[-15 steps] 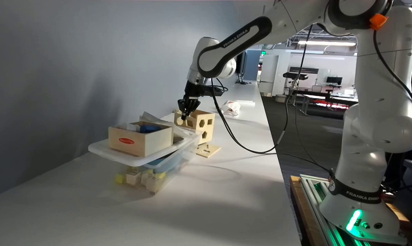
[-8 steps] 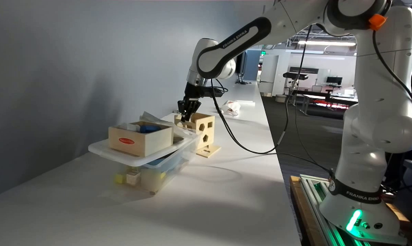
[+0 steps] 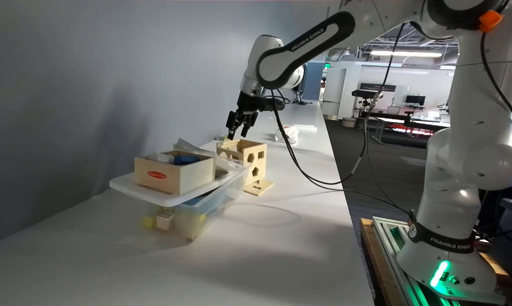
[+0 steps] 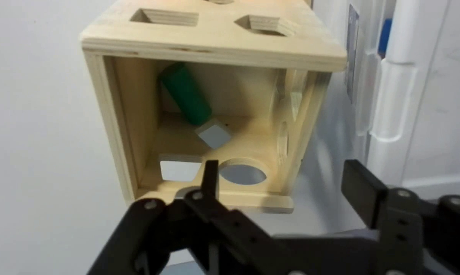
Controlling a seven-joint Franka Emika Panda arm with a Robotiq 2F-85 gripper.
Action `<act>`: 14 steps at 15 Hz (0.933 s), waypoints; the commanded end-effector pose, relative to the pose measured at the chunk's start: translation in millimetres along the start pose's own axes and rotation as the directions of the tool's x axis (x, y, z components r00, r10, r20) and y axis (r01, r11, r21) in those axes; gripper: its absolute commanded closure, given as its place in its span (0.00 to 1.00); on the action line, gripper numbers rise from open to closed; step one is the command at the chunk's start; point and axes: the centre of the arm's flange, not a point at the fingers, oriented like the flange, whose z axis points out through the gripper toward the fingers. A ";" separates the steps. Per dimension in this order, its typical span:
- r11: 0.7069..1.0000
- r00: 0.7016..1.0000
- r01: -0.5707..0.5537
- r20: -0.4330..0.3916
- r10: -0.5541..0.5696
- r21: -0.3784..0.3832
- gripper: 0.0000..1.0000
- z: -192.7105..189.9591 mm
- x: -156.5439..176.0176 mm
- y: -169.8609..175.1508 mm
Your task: Move the wooden cube to the left, put the paper towel on the table and put the spoon in the cube
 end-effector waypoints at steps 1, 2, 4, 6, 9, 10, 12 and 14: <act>0.982 0.980 0.191 -0.052 -0.190 0.013 0.00 -39.1 -53.5 -15.3; 0.970 0.969 0.241 -0.064 -0.240 0.012 0.00 -45.2 -63.8 -27.6; 0.943 0.938 0.333 -0.104 -0.331 -0.001 0.00 -63.1 -83.6 -51.0; 0.911 0.898 0.412 -0.158 -0.411 -0.025 0.00 -76.5 -101.3 -78.0; 0.861 0.832 0.507 -0.240 -0.500 -0.036 0.00 -93.8 -118.7 -102.2; 0.892 0.874 0.451 -0.193 -0.446 -0.018 0.00 -80.7 -94.7 -101.7; 0.875 0.853 0.483 -0.216 -0.475 -0.019 0.00 -88.8 -105.6 -109.9; 0.871 0.848 0.490 -0.219 -0.483 -0.022 0.00 -90.9 -108.0 -108.6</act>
